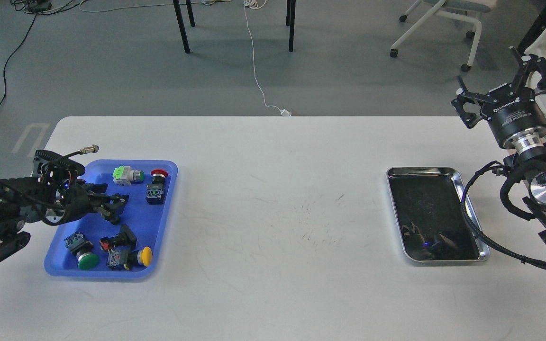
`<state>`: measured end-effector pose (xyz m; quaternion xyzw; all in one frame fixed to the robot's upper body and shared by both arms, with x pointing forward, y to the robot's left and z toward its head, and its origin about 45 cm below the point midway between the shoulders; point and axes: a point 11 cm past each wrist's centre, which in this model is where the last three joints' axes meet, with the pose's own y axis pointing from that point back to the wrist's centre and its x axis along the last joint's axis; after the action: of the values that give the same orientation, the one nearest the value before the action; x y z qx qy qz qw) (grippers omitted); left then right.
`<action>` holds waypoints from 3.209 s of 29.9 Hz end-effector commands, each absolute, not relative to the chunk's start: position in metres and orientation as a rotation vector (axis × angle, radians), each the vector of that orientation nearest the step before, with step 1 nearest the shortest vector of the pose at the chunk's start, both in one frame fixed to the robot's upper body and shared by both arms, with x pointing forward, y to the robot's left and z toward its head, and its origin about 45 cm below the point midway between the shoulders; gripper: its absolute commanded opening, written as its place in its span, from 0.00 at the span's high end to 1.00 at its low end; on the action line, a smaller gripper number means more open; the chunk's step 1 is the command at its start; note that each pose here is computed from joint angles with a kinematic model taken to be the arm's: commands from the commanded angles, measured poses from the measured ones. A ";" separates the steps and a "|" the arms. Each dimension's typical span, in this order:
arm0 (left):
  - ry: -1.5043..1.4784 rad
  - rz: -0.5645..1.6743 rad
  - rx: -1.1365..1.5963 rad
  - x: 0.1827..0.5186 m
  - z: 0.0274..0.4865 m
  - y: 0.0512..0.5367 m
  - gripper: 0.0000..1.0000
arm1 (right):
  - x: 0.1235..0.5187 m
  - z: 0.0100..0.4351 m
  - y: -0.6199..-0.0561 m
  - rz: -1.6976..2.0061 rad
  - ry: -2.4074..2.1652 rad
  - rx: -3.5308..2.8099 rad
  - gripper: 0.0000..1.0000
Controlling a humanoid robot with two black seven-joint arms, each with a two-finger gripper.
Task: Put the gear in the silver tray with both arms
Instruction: 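Close the left gripper on the small black gear in the blue tray, then lift the black gear with the left gripper toward the table center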
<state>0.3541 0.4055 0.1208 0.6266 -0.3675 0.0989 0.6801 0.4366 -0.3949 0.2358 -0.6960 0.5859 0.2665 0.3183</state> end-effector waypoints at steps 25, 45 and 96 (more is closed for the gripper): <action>-0.813 0.226 1.393 0.353 0.119 0.407 0.59 | 0.436 0.235 -0.396 0.703 1.545 -1.830 0.01; -0.792 0.230 1.404 0.347 0.113 0.415 0.69 | 0.435 0.235 -0.395 0.703 1.543 -1.830 0.01; -1.217 -0.165 0.881 0.356 0.163 0.059 0.82 | 0.430 0.292 -0.414 0.567 1.494 -1.927 0.01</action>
<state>0.3600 0.0688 0.1740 0.3956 -0.5499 -0.0628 0.7329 0.4315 -0.4101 0.2902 -0.7305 0.5642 0.2185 0.3167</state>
